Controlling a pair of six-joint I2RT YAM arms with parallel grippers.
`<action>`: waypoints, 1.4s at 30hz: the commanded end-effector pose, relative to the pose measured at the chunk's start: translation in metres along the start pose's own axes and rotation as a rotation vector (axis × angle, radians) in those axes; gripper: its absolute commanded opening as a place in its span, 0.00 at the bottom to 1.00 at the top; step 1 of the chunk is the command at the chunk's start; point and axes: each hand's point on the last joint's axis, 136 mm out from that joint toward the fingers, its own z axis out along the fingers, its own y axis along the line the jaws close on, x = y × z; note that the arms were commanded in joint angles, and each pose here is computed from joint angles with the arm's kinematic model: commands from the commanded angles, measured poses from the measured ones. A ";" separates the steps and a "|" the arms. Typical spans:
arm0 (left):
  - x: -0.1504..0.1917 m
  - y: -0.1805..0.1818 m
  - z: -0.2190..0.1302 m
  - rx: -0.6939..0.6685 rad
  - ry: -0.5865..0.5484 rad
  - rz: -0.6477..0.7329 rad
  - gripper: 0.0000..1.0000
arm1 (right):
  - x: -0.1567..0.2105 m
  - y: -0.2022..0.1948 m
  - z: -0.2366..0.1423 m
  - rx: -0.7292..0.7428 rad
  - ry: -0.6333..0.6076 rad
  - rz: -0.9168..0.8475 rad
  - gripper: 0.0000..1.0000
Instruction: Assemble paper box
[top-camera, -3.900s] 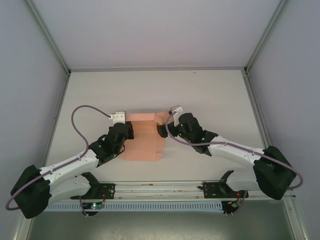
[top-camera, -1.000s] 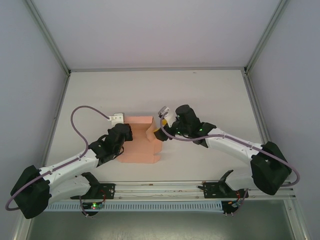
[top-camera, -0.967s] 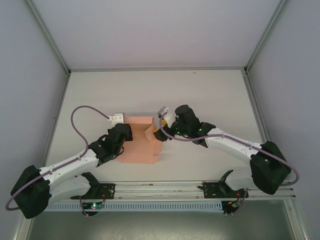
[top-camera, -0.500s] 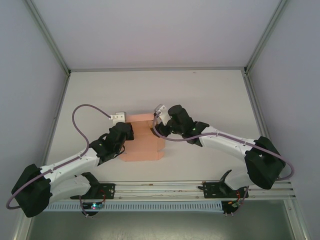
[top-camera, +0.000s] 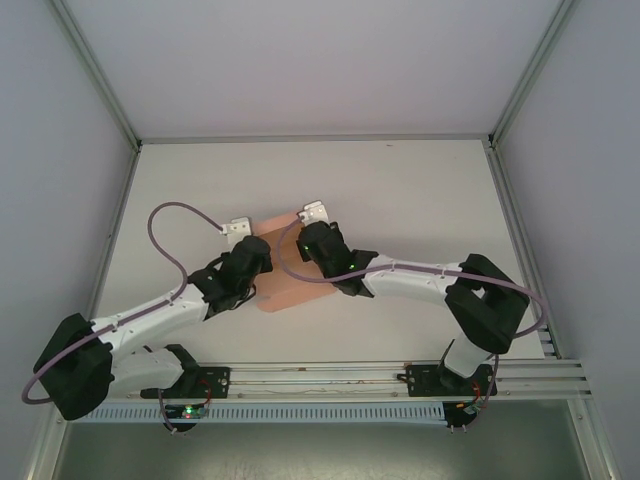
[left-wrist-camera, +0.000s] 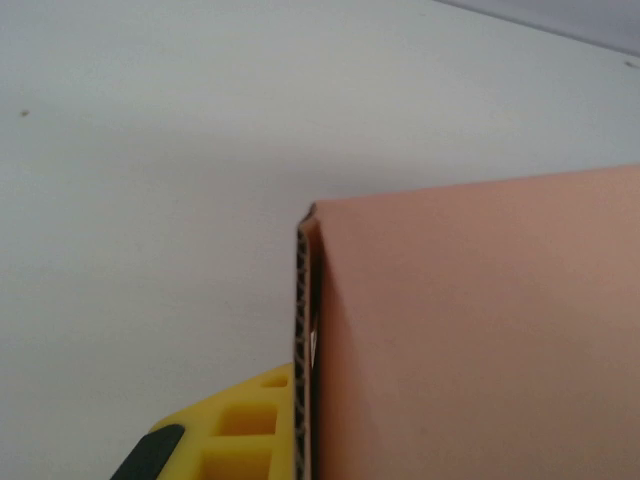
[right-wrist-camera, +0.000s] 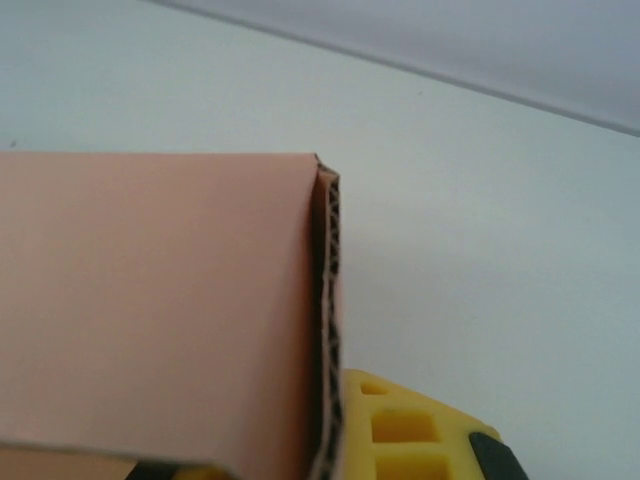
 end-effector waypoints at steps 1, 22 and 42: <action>-0.006 0.049 -0.014 -0.280 -0.048 -0.174 0.00 | -0.012 -0.076 -0.001 0.380 -0.066 0.160 0.00; -0.008 0.036 -0.009 -0.310 0.038 -0.138 0.00 | -0.006 -0.089 0.012 0.364 -0.055 0.137 0.00; -0.003 0.001 0.002 -0.124 0.079 -0.021 0.00 | -0.008 0.013 -0.031 -0.397 -0.078 -0.111 0.82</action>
